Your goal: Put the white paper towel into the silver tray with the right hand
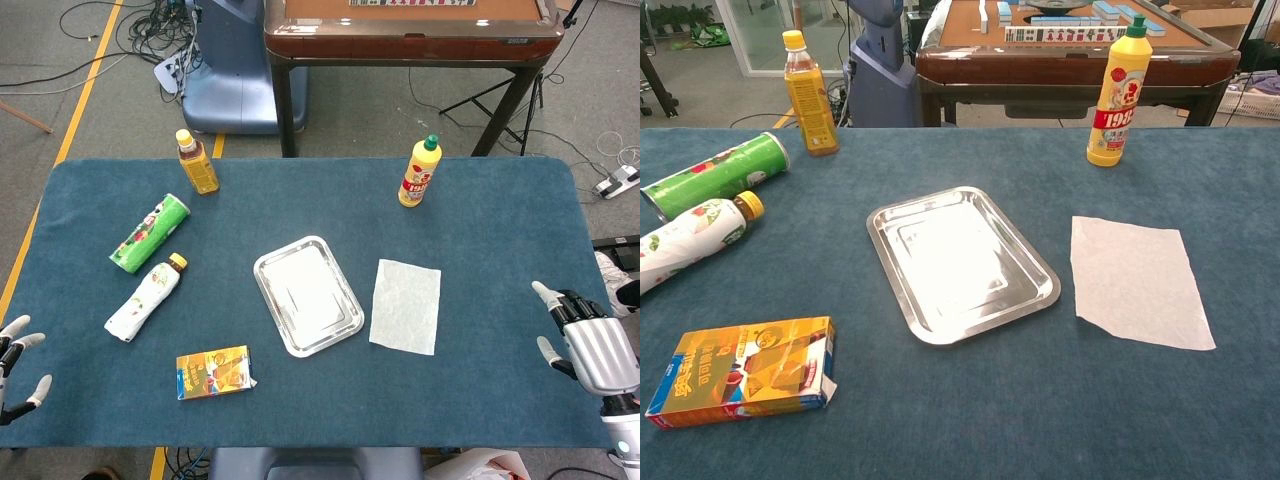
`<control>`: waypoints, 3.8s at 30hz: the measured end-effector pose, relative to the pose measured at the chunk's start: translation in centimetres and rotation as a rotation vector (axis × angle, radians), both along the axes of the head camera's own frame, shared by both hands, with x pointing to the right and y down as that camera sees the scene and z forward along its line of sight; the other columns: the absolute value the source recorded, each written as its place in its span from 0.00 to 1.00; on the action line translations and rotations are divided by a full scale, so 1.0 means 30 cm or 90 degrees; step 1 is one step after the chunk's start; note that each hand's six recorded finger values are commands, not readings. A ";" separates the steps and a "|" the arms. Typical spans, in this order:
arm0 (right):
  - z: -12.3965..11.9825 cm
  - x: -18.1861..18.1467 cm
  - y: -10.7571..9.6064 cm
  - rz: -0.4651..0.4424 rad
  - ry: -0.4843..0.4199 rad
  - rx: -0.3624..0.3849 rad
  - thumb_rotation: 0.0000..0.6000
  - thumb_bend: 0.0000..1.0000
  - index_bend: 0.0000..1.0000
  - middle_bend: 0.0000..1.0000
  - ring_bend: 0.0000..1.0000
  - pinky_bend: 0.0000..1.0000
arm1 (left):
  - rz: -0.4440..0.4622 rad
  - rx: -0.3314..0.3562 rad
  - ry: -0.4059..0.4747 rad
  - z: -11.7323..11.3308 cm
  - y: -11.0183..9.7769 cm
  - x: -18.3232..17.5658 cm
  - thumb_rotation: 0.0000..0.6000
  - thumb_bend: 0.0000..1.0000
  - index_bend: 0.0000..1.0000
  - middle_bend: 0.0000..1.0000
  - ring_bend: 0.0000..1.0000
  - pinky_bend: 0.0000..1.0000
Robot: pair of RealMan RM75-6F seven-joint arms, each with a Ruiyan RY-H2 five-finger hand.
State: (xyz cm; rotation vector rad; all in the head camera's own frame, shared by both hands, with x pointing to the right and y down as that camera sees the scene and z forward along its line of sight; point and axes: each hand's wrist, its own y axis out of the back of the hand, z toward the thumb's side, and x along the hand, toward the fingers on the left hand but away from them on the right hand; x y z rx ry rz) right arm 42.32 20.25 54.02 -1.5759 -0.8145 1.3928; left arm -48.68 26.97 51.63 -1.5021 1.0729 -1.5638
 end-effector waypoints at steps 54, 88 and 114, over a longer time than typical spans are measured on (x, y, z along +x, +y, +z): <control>0.500 -0.356 0.008 -0.355 0.025 -0.131 1.00 0.18 0.37 0.26 0.12 0.23 | -0.024 -0.010 -0.019 0.000 0.033 -0.037 1.00 0.27 0.29 0.15 0.15 0.00; 0.609 -0.413 0.003 -0.374 0.018 -0.138 1.00 0.21 0.37 0.26 0.12 0.23 | -0.024 -0.014 -0.022 0.004 0.037 -0.039 1.00 0.27 0.29 0.15 0.15 0.00; 0.615 -0.466 -0.071 -0.338 -0.038 -0.109 1.00 0.42 0.55 0.31 0.13 0.23 | -0.024 -0.014 -0.026 0.004 0.033 -0.045 1.00 0.27 0.29 0.15 0.15 0.00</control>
